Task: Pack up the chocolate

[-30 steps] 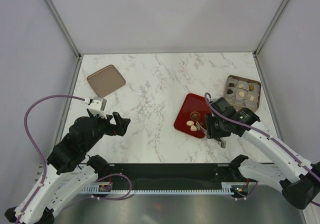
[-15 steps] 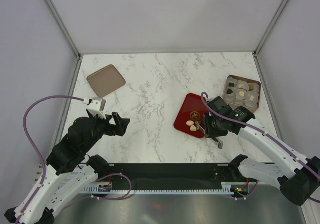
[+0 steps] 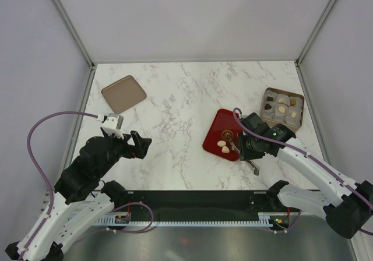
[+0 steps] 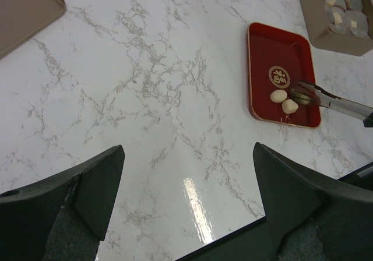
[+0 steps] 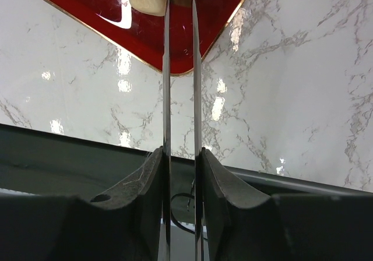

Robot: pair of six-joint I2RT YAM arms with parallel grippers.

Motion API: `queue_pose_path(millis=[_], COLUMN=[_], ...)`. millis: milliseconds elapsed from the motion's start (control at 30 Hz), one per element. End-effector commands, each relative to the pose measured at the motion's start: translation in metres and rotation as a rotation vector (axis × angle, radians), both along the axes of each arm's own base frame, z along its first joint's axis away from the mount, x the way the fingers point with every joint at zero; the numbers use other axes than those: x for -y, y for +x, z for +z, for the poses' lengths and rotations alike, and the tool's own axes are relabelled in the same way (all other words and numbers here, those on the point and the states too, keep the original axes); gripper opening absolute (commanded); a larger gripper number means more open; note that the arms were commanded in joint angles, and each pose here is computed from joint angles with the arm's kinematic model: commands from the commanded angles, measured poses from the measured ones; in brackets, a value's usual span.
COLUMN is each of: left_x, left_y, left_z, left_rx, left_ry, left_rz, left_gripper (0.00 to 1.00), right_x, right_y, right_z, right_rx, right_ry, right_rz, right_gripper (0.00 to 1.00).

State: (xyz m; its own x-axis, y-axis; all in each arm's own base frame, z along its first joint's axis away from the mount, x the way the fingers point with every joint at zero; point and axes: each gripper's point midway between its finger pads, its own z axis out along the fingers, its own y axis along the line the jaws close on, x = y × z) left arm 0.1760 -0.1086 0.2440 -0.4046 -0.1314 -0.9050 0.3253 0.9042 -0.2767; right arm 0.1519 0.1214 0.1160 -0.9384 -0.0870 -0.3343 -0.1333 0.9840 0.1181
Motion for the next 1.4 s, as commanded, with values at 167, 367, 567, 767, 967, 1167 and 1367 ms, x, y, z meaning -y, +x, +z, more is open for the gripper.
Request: queue_pose_path(millis=[167,367,567,767,967,1167,1367], left_x=[-0.001,-0.001,-0.001,0.0,0.001,0.005,0.007], left_y=[0.003,0.003,0.002,0.002,0.002,0.002,0.002], left_z=[0.004,0.004,0.005,0.005,0.004,0.001,0.001], left_rx=[0.004,0.003,0.009,0.008,0.003,-0.012,-0.013], left_ry=[-0.025,-0.024,-0.031,-0.03,-0.029,-0.018,-0.021], left_rz=[0.028,0.029,0.028,0.023,0.018,-0.002,-0.01], left_gripper=[1.0,1.0,1.0,1.0,1.0,1.0,1.0], right_x=[-0.004,-0.006,-0.002,0.015,0.052,0.109,0.126], right_y=[0.018,0.034,0.06,0.082,0.103,0.122,0.131], right_z=[0.029,0.05,0.08,0.096,0.107,0.11,0.1], right_rx=[0.101,0.16,0.238,0.274,0.301,0.312,0.3], right_ry=[0.02,0.006,-0.023,-0.042,-0.091,-0.212,-0.188], right_rz=[-0.002,-0.005,-0.041,-0.095,-0.188,-0.367,-0.456], right_gripper=[0.25,0.25,0.25,0.24,0.24,0.25,0.25])
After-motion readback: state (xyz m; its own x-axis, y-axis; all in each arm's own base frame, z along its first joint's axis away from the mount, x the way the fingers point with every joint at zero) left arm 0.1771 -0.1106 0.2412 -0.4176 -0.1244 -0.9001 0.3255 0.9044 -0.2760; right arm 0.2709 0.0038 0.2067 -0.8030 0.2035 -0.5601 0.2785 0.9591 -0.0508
